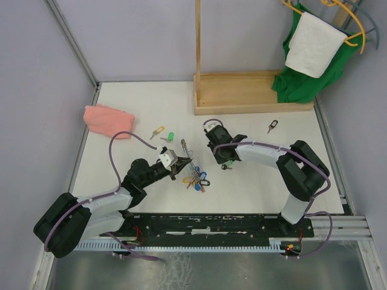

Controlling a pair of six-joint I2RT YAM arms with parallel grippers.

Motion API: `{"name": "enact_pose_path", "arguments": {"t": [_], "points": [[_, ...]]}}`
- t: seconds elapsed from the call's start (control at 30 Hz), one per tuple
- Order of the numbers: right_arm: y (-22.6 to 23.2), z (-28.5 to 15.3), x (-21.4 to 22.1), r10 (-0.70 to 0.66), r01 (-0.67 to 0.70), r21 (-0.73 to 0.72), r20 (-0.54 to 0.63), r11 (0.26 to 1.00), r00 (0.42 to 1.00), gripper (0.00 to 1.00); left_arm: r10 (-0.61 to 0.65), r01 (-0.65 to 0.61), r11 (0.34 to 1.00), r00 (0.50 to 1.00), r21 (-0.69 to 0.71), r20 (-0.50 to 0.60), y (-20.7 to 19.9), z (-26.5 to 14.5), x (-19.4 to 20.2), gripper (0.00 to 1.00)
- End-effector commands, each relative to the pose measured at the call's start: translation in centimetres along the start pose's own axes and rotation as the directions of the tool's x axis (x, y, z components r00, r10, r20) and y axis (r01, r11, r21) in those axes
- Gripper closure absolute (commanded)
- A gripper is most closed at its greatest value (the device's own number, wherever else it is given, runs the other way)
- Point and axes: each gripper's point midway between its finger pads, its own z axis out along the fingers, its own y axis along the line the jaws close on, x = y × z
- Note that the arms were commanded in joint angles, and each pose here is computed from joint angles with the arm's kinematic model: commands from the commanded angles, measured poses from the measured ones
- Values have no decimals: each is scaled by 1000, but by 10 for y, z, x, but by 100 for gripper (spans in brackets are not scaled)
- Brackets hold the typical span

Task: Put the keys on the keyring

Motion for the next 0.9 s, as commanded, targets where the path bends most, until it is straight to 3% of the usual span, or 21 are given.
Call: {"name": "enact_pose_path", "arguments": {"t": [0.0, 0.2, 0.87], "points": [[0, -15, -30, 8, -9, 2, 77, 1000, 997, 73, 87, -84, 996, 992, -34, 87, 9, 2, -25, 97], [-5, -34, -18, 16, -16, 3, 32, 1000, 999, 65, 83, -81, 996, 993, -29, 84, 9, 3, -24, 97], [7, -22, -2, 59, -59, -20, -4, 998, 998, 73, 78, -76, 997, 994, -21, 80, 8, 4, -24, 97]]}}
